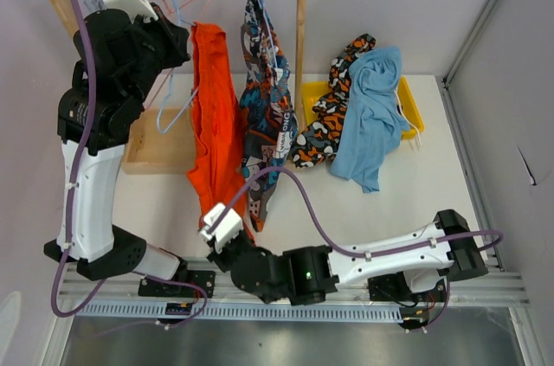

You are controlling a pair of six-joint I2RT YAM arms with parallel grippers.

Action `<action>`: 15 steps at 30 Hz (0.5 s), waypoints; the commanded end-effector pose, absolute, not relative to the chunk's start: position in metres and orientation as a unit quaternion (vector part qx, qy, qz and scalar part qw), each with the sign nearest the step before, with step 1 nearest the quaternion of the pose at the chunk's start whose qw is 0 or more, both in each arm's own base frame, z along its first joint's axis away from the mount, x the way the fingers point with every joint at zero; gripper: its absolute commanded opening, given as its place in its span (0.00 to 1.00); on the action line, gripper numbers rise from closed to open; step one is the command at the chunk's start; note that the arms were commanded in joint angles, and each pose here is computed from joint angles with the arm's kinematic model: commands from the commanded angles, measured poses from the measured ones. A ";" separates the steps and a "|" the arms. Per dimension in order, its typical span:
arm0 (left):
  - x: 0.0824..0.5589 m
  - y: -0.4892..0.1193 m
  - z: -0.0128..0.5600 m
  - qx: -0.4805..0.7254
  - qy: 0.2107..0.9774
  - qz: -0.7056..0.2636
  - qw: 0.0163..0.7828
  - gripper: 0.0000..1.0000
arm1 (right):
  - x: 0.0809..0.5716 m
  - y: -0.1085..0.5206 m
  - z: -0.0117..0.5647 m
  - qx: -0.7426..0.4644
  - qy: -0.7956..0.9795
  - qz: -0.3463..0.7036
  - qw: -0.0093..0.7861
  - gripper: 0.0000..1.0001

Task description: Remove the shorts from the hanger

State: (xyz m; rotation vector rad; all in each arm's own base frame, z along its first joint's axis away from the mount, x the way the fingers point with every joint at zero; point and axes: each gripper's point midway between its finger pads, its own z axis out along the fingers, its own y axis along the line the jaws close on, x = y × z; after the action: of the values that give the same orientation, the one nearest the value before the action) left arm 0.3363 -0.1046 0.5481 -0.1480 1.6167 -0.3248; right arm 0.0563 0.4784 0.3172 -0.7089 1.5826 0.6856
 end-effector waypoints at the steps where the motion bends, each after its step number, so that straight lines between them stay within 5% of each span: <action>1: 0.337 -0.086 0.606 -0.091 0.643 -0.135 0.748 0.00 | 0.039 0.461 0.317 -0.262 0.702 0.302 0.590 0.00; 8: 0.307 -0.103 0.561 -0.065 0.697 -0.191 0.689 0.00 | 0.100 0.452 0.366 -0.236 0.670 0.281 0.645 0.00; 15: 0.227 -0.111 0.478 -0.024 0.766 -0.252 0.590 0.00 | 0.227 0.430 0.424 -0.195 0.648 0.245 0.694 0.00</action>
State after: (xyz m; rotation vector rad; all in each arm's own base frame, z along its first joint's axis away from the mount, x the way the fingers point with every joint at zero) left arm 0.2763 -0.1116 0.4797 -0.0737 1.8039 -0.4525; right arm 0.1946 0.4416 0.3465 -0.5317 1.5770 0.4731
